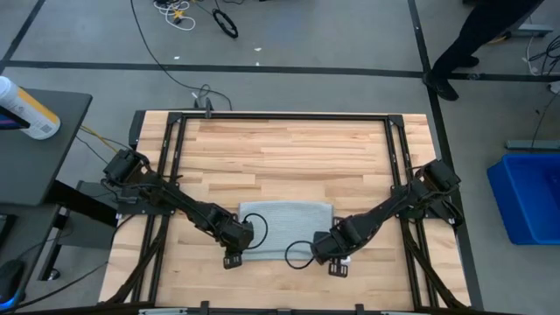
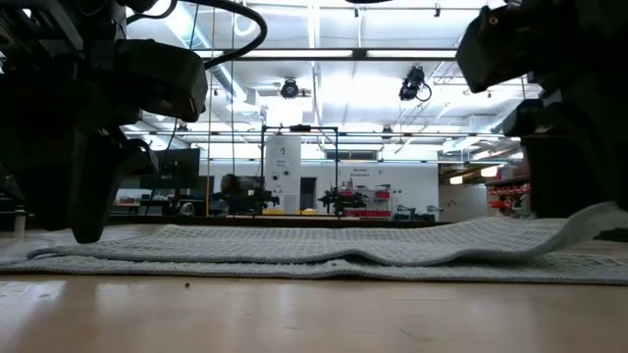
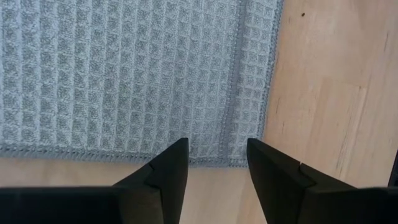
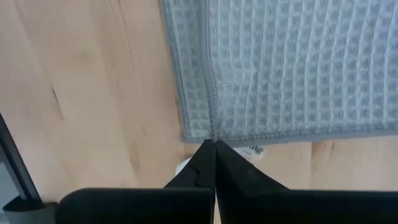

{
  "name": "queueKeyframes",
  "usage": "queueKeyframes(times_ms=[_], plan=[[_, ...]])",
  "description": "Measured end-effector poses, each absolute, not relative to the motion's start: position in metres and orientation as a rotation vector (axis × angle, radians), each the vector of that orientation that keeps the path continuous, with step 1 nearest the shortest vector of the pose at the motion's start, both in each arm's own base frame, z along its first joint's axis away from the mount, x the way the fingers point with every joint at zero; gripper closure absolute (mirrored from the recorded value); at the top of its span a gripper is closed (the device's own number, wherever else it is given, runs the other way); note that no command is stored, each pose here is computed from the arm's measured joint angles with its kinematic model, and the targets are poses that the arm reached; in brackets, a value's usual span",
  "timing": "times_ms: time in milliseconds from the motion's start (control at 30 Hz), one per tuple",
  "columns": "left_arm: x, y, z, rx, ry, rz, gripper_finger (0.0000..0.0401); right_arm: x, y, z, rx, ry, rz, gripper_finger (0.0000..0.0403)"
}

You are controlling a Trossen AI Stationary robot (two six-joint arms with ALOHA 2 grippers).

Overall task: Fold microfiber towels
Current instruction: Fold the gray microfiber towel

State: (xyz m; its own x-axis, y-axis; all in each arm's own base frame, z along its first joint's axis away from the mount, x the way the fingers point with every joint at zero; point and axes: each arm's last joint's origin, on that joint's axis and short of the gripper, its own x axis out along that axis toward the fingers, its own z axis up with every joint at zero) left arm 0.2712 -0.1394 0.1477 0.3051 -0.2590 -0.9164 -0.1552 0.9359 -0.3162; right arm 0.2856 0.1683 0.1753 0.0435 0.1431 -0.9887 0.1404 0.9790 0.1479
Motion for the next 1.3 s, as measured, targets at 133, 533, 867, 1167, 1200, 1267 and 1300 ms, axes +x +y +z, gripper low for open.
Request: queueKeyframes(times_ms=[133,533,867,1167,1200,1267,1300], plan=[[0.271,-0.139,0.148,-0.379,1.268,-0.071,0.0228,0.283,0.172,0.175,0.229,1.534,0.004,0.0403],[0.271,-0.139,0.148,-0.383,1.272,-0.07,0.0228,0.279,0.179,0.175,0.236,1.566,0.057,0.0403],[0.271,-0.139,0.148,-0.386,1.273,-0.067,0.0228,0.281,0.182,0.171,0.206,1.574,0.175,0.0403],[0.27,-0.139,0.147,-0.384,1.279,-0.061,0.0228,0.282,0.183,0.166,0.2,1.574,0.204,0.0403],[0.27,-0.139,0.147,-0.383,1.28,-0.061,0.0228,0.282,0.183,0.165,0.205,1.577,0.213,0.0403],[0.27,-0.139,0.147,-0.382,1.28,-0.061,0.0228,0.282,0.184,0.165,0.209,1.583,0.228,0.0403],[0.27,-0.139,0.147,-0.381,1.28,-0.061,0.0228,0.282,0.184,0.165,0.212,1.585,0.236,0.0402]])
